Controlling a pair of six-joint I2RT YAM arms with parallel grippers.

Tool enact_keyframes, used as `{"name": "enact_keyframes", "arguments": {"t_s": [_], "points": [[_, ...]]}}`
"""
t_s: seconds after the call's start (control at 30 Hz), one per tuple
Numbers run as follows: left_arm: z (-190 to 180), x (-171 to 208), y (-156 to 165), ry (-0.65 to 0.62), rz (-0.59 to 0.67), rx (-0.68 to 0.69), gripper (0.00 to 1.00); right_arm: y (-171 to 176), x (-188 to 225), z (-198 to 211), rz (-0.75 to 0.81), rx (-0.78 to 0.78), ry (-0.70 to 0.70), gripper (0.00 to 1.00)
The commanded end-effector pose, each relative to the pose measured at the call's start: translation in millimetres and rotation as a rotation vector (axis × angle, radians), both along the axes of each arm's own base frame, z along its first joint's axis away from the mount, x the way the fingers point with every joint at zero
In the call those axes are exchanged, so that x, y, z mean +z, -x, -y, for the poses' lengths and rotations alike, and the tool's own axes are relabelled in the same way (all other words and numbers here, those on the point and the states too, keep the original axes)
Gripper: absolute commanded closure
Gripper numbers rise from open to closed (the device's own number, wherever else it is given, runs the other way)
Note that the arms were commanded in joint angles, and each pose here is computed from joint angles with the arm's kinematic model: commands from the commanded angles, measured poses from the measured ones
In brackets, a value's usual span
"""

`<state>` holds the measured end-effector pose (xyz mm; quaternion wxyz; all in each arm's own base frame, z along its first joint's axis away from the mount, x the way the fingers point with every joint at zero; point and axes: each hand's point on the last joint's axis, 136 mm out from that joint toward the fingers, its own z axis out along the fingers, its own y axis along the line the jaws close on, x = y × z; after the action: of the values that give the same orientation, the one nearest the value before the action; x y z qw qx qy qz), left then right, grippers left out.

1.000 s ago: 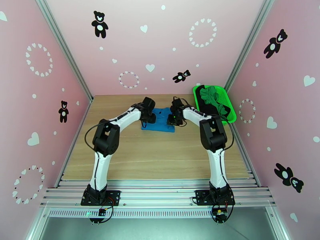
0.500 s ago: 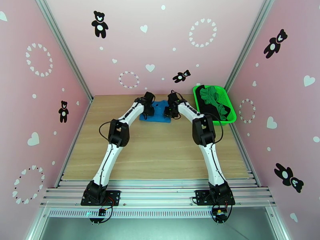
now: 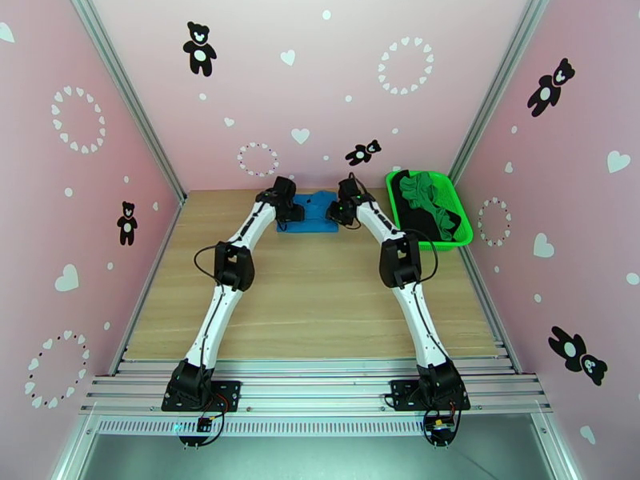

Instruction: Fold and stack the mixed laundry pile

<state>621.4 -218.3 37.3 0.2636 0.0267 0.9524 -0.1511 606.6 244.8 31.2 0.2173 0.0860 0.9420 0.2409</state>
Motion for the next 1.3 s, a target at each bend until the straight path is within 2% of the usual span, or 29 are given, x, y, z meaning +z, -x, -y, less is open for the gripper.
{"name": "enact_keyframes", "arguments": {"t_s": [0.0,0.07,0.23,0.3,0.4,0.47,0.53,0.6,0.7,0.8,0.9,1.0,1.17,1.27], "points": [[-22,7,-6,0.011,0.000,0.032,0.49,11,-49,27,-0.115,-0.047,0.064,0.60],[-17,40,-7,0.027,0.054,0.015,0.50,7,-27,28,-0.062,-0.026,0.073,0.55],[-9,133,6,-0.024,0.220,-0.017,0.49,4,63,45,0.147,-0.013,0.090,0.37],[-6,167,21,-0.039,0.263,-0.029,0.49,16,98,55,0.209,-0.007,0.114,0.33],[1,189,50,-0.063,0.273,-0.053,0.49,45,129,70,0.244,0.009,0.152,0.29],[10,180,71,-0.074,0.236,-0.077,0.52,68,138,81,0.235,0.016,0.174,0.28],[21,159,90,-0.057,0.174,-0.108,0.62,91,143,95,0.219,0.016,0.200,0.28],[33,124,106,-0.030,0.100,-0.130,0.77,112,150,113,0.214,0.020,0.224,0.28],[52,79,123,-0.008,0.023,-0.155,0.89,134,165,147,0.223,-0.002,0.251,0.28],[73,44,132,-0.021,-0.030,-0.184,0.93,145,177,184,0.224,-0.041,0.260,0.28],[90,27,142,-0.018,-0.058,-0.204,0.94,146,181,227,0.216,-0.103,0.288,0.28],[101,35,149,0.010,-0.023,-0.214,0.92,138,169,270,0.180,-0.165,0.317,0.28],[103,77,164,0.043,0.067,-0.228,0.66,106,136,322,0.098,-0.233,0.300,0.26],[92,102,174,0.036,0.115,-0.223,0.54,78,109,328,0.070,-0.226,0.269,0.17]]}}
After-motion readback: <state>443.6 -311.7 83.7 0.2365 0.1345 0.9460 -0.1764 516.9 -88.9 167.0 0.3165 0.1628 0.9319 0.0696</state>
